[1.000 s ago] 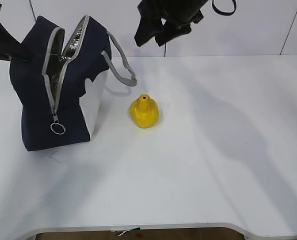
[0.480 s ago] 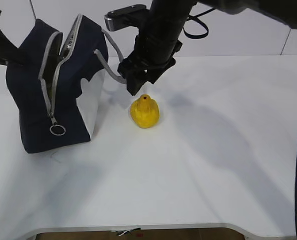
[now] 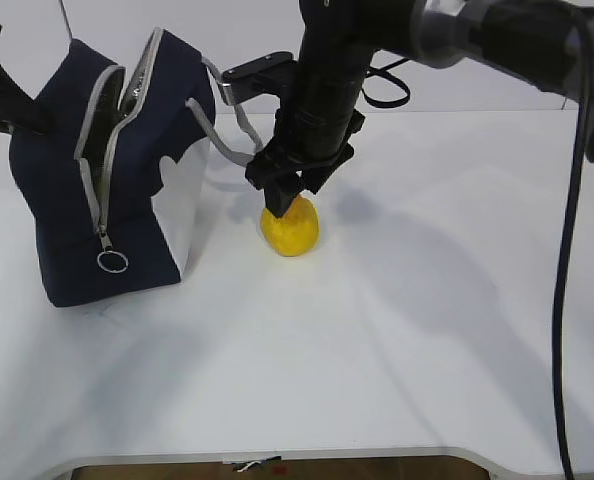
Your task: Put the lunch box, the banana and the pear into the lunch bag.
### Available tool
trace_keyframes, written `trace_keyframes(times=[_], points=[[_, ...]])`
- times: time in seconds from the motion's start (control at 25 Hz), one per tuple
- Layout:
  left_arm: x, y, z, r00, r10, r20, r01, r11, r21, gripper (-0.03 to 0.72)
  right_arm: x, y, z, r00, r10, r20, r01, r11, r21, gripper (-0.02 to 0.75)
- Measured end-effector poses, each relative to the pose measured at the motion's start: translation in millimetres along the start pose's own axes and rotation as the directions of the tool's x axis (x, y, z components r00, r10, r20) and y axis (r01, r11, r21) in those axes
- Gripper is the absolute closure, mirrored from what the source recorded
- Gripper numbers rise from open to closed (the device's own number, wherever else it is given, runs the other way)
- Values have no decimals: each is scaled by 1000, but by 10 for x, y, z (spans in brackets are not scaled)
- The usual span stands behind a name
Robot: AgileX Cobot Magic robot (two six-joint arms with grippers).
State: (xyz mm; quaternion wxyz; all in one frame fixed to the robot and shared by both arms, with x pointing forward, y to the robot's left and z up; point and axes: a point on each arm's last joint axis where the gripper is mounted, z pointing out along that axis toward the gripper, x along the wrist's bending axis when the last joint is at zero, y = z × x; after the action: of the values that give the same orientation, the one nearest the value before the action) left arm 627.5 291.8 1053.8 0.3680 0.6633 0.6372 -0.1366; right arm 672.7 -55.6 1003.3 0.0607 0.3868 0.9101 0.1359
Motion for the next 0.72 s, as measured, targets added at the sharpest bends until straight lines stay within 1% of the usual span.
trace_keyframes(times=[0.24,0.52,0.6,0.72], points=[[1,-1,0,1000,1,-1,-1,1000,1,676,-17,13,172,1000,3,2,-2,1000,-4,234],[6,-3,0,1000,3,-6,-3,1000,3,676,-36,42,271,1000,4,13,-3,999,-34,236],[9,-4,0,1000,4,-10,-4,1000,5,676,-37,44,271,1000,3,14,-3,999,-36,251],[14,-7,0,1000,7,-16,-7,1000,8,676,-39,47,270,1000,3,17,-2,999,-39,318]])
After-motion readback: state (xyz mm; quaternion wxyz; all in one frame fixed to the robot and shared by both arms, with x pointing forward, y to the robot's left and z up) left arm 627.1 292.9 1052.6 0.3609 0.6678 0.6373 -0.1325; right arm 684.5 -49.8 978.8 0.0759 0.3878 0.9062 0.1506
